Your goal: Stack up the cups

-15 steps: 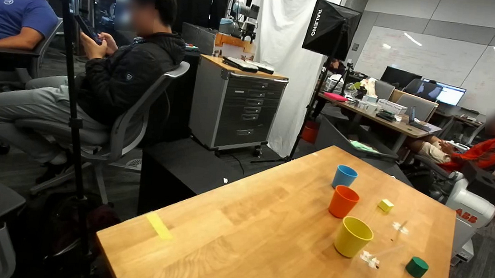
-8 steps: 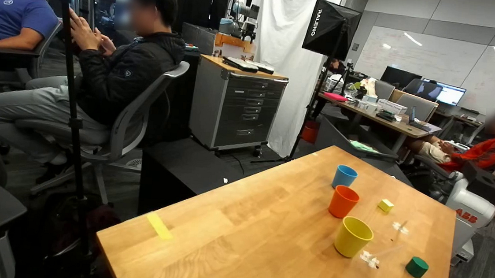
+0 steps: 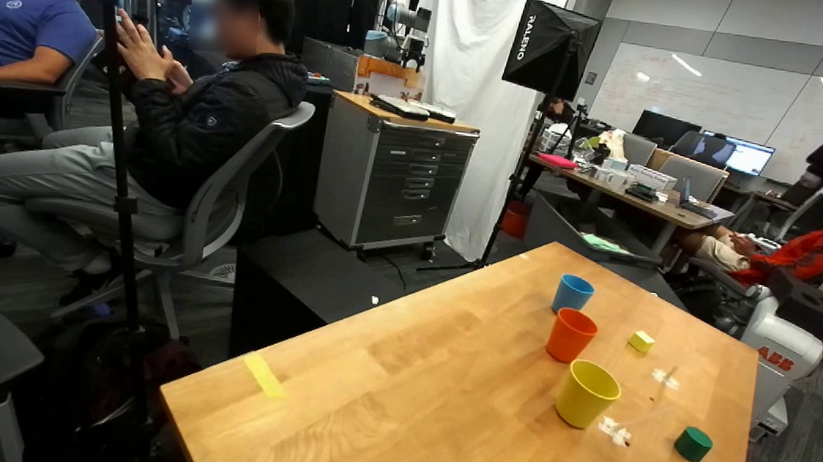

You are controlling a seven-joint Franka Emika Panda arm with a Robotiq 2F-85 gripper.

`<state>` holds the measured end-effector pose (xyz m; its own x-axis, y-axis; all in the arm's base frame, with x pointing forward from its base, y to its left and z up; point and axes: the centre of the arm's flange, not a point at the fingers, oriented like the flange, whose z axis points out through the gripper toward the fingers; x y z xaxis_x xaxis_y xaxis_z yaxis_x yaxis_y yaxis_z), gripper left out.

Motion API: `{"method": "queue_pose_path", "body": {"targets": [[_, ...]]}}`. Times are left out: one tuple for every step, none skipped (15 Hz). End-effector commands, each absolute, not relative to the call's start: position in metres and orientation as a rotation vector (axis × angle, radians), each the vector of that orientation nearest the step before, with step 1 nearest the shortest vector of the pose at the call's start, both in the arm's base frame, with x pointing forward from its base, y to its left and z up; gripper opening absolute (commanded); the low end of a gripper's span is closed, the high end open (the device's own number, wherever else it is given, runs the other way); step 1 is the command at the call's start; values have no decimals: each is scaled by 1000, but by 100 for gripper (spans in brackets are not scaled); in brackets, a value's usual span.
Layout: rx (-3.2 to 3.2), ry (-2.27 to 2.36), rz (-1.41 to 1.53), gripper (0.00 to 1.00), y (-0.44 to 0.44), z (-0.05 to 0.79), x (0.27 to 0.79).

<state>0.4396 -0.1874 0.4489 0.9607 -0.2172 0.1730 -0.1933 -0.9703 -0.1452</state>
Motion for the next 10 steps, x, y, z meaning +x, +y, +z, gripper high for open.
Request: {"method": "queue_pose_path", "body": {"targets": [[-2990, 289, -302, 100, -185, 440, 494], [-2988, 271, -311, 100, -180, 435, 503], [-2986, 262, -319, 100, -177, 431, 509], [-2988, 254, -331, 100, -173, 426, 515], [-2993, 236, -332, 100, -170, 421, 521], [-3000, 227, -325, 100, -171, 415, 527], [-3005, 213, -303, 100, -167, 408, 531], [-3008, 205, -280, 100, -166, 399, 534], [-3010, 197, -261, 100, -166, 390, 536], [-3013, 187, -240, 100, -165, 380, 538]]}}
